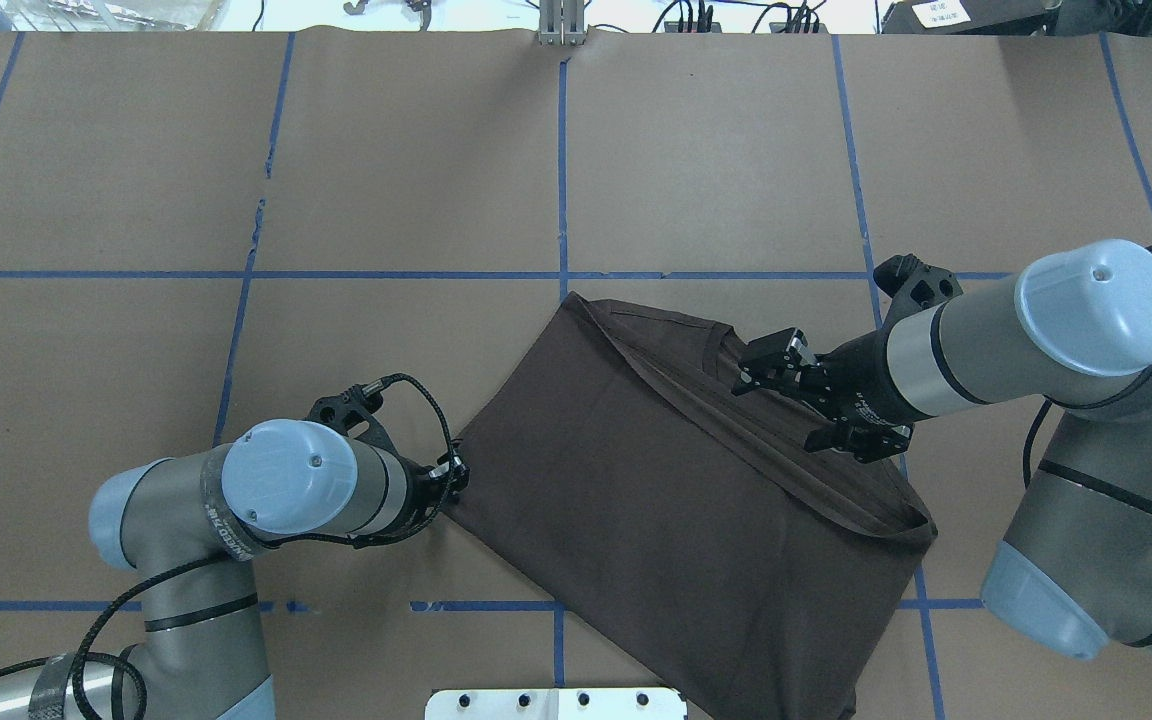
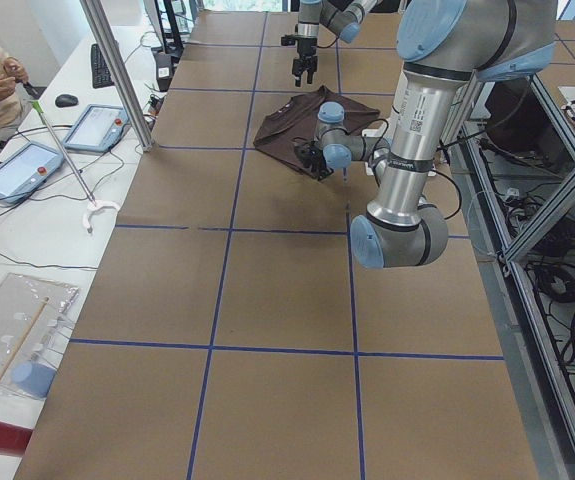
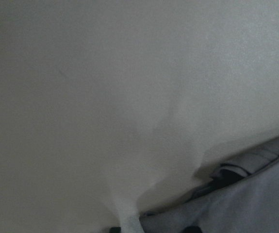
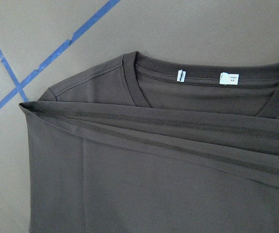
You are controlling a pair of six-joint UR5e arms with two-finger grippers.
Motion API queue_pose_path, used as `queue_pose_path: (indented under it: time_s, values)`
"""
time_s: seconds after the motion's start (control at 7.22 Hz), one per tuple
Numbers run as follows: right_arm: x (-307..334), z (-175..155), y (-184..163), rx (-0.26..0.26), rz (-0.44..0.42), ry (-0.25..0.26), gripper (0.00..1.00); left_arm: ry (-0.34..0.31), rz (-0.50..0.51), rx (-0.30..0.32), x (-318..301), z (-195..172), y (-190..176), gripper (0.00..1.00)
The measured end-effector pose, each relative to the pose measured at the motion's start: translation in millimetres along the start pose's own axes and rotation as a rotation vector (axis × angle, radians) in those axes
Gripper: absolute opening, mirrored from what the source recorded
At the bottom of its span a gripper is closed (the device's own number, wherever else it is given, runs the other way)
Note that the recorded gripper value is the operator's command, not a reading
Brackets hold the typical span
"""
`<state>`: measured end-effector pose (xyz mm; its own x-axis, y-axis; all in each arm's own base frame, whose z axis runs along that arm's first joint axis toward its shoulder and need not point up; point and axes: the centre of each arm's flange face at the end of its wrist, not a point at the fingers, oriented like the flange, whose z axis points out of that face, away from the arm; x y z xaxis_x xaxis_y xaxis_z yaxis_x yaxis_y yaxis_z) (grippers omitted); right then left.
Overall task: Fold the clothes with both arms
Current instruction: 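Grasp the collar edge with the right gripper while the left grasps the near corner, then rotate the shirt square with both grippers, left pulling its far corner away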
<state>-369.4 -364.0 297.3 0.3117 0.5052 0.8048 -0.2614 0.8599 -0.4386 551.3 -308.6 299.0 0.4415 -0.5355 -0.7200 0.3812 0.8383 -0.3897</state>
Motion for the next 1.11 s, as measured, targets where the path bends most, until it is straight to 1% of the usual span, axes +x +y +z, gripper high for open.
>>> queue_pose_path:
  time_s: [0.42,0.69,0.83,0.97,1.11]
  values:
    - [0,-1,-1,0.002,0.003,-0.001,1.00,0.001,0.004,0.000,5,-6,3,0.00]
    - [1,0,-2,0.005,0.006,0.001,1.00,0.009,0.007,-0.001,9,-19,3,0.00]
    - [1,0,-3,0.008,0.007,0.002,1.00,0.004,0.015,0.011,11,-31,-1,0.00]
    - [2,1,-4,0.011,0.008,0.003,1.00,0.000,0.039,0.036,14,-43,-15,0.00]
    - [2,2,-5,0.016,0.009,0.004,1.00,0.001,0.077,0.072,18,-53,-39,0.00]
